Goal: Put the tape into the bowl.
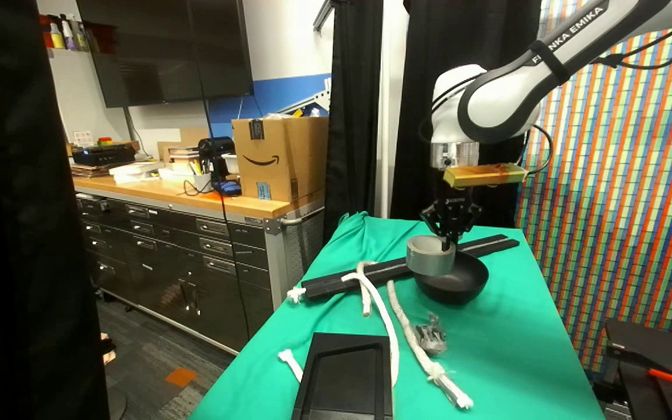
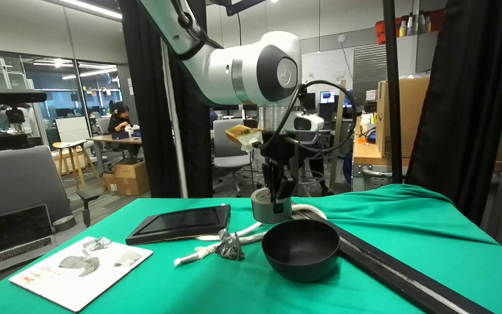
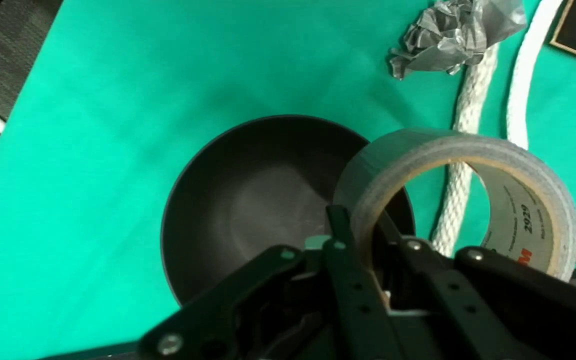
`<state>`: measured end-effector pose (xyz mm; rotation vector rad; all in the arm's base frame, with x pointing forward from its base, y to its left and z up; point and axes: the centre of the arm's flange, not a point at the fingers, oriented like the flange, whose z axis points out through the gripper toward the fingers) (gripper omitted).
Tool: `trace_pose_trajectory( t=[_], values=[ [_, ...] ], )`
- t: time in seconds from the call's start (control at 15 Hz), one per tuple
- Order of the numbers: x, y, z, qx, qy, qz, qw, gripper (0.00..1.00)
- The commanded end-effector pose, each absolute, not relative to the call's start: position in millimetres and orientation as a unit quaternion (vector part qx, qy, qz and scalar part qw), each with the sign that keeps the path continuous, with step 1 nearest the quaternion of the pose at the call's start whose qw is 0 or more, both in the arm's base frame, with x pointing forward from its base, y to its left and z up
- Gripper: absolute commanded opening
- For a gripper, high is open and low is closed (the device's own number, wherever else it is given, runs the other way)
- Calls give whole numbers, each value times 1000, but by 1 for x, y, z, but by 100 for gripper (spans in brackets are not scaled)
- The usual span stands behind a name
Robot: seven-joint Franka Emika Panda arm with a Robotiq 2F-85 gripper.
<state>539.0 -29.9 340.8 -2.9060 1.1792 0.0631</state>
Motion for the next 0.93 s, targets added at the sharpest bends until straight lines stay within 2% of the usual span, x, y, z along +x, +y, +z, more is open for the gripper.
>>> trace_pose_trajectory(
  t=[0.0,0.73,0.8,0.87],
  values=[
    [520,-45,349,-926,377,4,4,13],
    [508,-88,333,-912,409,17,6,13],
    [508,-90,332,-910,413,22,5,40],
    [507,-92,331,-911,412,22,7,40]
  ],
)
